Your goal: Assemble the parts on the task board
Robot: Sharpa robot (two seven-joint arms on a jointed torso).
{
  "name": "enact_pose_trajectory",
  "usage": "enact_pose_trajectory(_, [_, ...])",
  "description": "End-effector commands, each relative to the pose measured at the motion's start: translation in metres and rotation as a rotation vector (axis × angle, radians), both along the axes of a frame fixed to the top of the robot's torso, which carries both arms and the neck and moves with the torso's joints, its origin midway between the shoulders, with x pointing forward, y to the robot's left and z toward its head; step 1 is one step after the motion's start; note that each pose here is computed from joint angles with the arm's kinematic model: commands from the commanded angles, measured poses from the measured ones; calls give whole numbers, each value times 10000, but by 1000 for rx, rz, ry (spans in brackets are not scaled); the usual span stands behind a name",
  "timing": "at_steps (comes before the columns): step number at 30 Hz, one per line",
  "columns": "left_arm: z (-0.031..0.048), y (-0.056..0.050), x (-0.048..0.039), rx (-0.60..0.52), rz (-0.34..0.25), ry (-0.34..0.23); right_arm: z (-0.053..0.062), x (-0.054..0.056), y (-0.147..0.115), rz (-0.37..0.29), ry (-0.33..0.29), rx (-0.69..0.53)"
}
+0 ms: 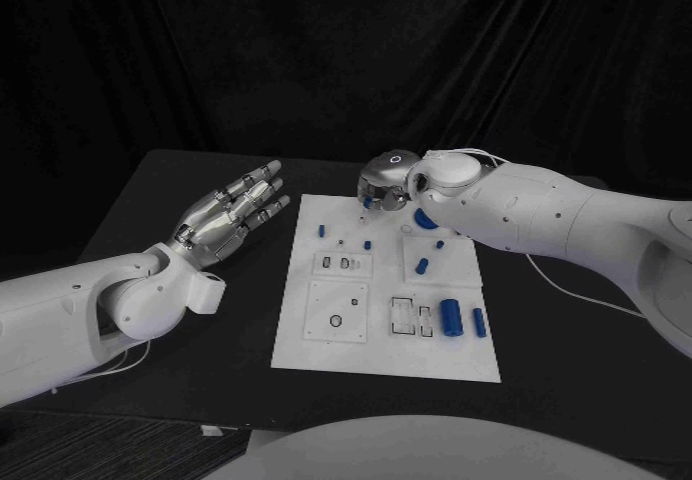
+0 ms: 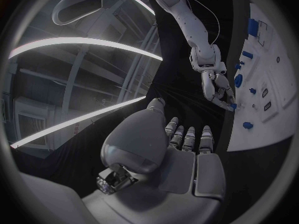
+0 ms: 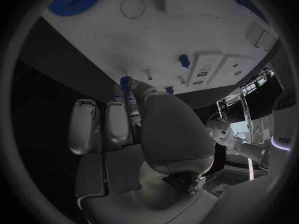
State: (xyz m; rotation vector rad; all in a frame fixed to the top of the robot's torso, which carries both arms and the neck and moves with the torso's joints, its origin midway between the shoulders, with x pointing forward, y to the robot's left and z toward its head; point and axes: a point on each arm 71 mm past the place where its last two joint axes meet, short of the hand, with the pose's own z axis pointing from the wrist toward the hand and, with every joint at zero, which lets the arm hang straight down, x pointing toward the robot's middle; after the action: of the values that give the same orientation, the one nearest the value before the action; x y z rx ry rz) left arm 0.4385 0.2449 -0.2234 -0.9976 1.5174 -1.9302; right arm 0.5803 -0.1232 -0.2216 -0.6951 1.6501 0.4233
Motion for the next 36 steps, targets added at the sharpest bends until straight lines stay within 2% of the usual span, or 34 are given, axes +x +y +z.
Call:
enact_pose_trajectory(1, [22,-24,2,-14,-19,-3,-27,2,-10,-22,8,-10])
enact_pose_trajectory(13, [17,-23,9,-12,-20,-2,-30,12,-20,-44,-1,-9])
enact_pose_trajectory(17, [18,-21,7,-12,-20,-1,-13,20,-39,-52,-23,3])
enact_pose_trajectory(22, [19,-5,5,-11,-17,-2,65,35,-122,-36,-91,42])
enact_pose_trajectory(25, [22,13,-3,-10,-14,-1,177,40,-201,-20,-143,70])
enact_pose_trajectory(31, [25,46,-14,-6,-6,0,519,9,-434,-14,-223,112])
enact_pose_trajectory(33, [24,46,-13,-6,-5,0,622,-8,-532,-37,-224,118])
enact_pose_trajectory(36, [22,37,-9,-5,-7,0,703,-38,-696,-100,-178,110])
